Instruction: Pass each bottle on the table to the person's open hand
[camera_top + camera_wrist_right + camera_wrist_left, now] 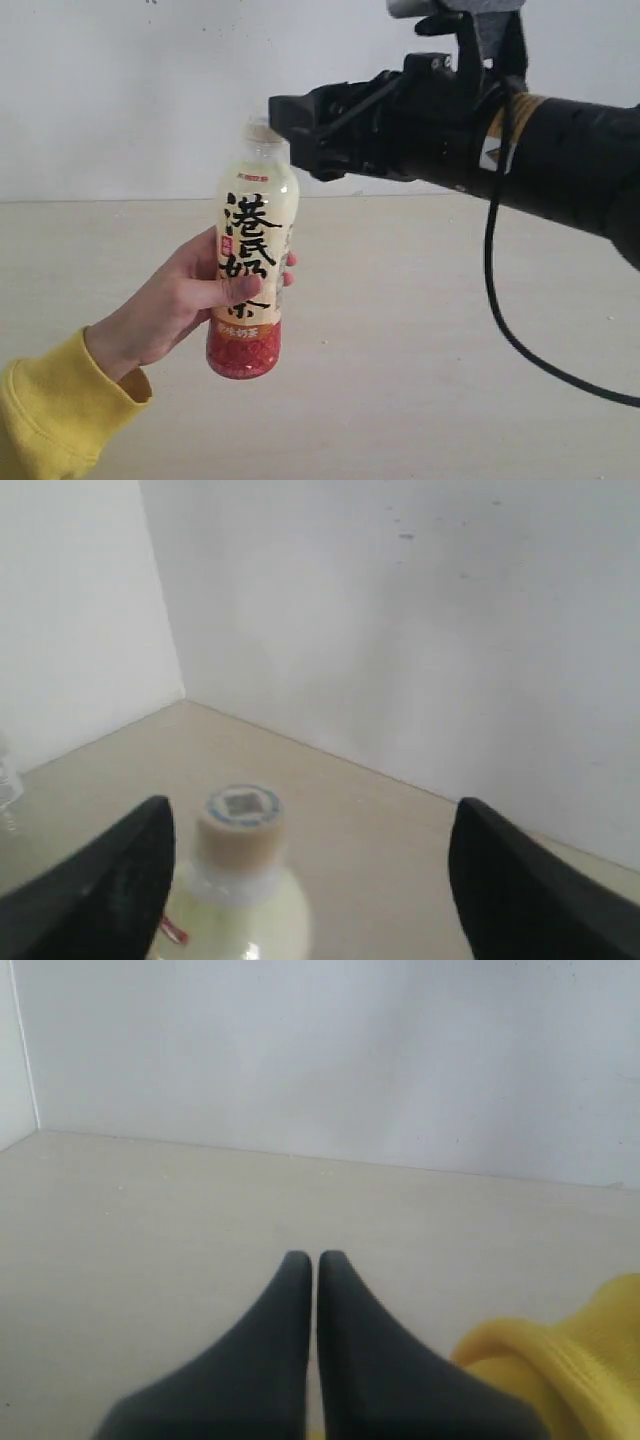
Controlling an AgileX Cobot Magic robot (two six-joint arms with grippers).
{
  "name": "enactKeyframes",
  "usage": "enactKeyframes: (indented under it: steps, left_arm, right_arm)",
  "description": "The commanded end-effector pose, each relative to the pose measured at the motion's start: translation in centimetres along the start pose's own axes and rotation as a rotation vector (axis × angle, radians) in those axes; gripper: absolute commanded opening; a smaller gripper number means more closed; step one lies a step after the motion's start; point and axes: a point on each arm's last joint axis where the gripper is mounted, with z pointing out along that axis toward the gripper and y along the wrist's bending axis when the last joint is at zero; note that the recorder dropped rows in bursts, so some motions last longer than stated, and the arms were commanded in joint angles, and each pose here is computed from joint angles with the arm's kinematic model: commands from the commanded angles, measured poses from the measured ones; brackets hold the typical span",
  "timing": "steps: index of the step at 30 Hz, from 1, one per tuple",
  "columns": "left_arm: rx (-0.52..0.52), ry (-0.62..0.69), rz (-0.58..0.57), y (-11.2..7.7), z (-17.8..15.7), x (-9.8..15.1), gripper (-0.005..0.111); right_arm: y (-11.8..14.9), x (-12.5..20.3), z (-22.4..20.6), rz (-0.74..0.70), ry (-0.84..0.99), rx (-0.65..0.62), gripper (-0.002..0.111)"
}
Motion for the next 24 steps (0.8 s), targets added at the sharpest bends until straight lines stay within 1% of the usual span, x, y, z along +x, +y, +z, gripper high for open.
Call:
enactKeyframes:
  steps: [1, 2, 3, 4, 6, 7, 10, 11, 13, 18, 21, 22, 23, 24]
  left_arm:
    - [-0.002, -0.009, -0.003, 0.0, 0.0, -0.2, 0.004]
    - [-0.002, -0.009, -0.003, 0.0, 0.0, -0.2, 0.004]
    - [-0.002, -0.009, -0.003, 0.0, 0.0, -0.2, 0.004]
    - [-0.002, -0.009, -0.003, 0.0, 0.0, -0.2, 0.004]
    - [-0.002, -0.009, -0.003, 0.0, 0.0, -0.2, 0.004]
    - [-0.002, -0.009, -0.003, 0.0, 0.0, -0.2, 0.004]
    - [-0.002, -0.009, -0.003, 0.0, 0.0, -0.2, 0.004]
    - [-0.002, -0.009, -0.003, 0.0, 0.0, -0.2, 0.004]
    - [-0.002, -0.009, -0.003, 0.0, 0.0, -0.2, 0.004]
    - [-0.002, -0.009, -0.003, 0.0, 0.0, -0.2, 0.004]
    - [-0.002, -0.009, -0.003, 0.0, 0.0, -0.2, 0.004]
    - [-0.002, -0.009, -0.003, 0.0, 0.0, -0.2, 0.004]
    - [-0.002, -0.009, -0.003, 0.0, 0.0, -0.2, 0.004]
    - [-0.002, -0.009, -0.003, 0.0, 0.0, -0.2, 0.004]
  right_arm:
    - [-0.2, -2.5, -2.6, -0.114, -0.027, 0.081, 0.060]
    - [-0.2, -3.2, -3.3, -0.165, -0.037, 0.093, 0.056]
    - [-0.4, -3.7, -4.0, -0.198, -0.043, 0.108, 0.049]
    - [-0.6, -4.3, -4.9, -0.221, -0.044, 0.130, 0.036]
    - [-1.3, -5.1, -6.6, -0.250, -0.022, 0.170, 0.006]
    - [-1.8, -5.5, -7.6, -0.259, -0.012, 0.200, 0.001]
    - [-2.7, -6.3, -10.0, -0.247, 0.018, 0.260, 0.001]
    - [-2.8, -6.5, -10.8, -0.218, 0.020, 0.272, 0.001]
    - [-2.6, -7.1, -12.0, -0.191, 0.000, 0.280, 0.001]
    - [-1.6, -8.6, -14.6, -0.202, -0.096, 0.279, 0.001]
    - [-1.4, -8.9, -15.3, -0.206, -0.122, 0.278, 0.001]
    - [-1.4, -9.0, -15.4, -0.255, -0.119, 0.284, 0.001]
    - [-1.4, -9.1, -15.4, -0.348, -0.115, 0.294, 0.001]
    - [-1.5, -9.2, -15.8, -0.357, -0.120, 0.308, 0.001]
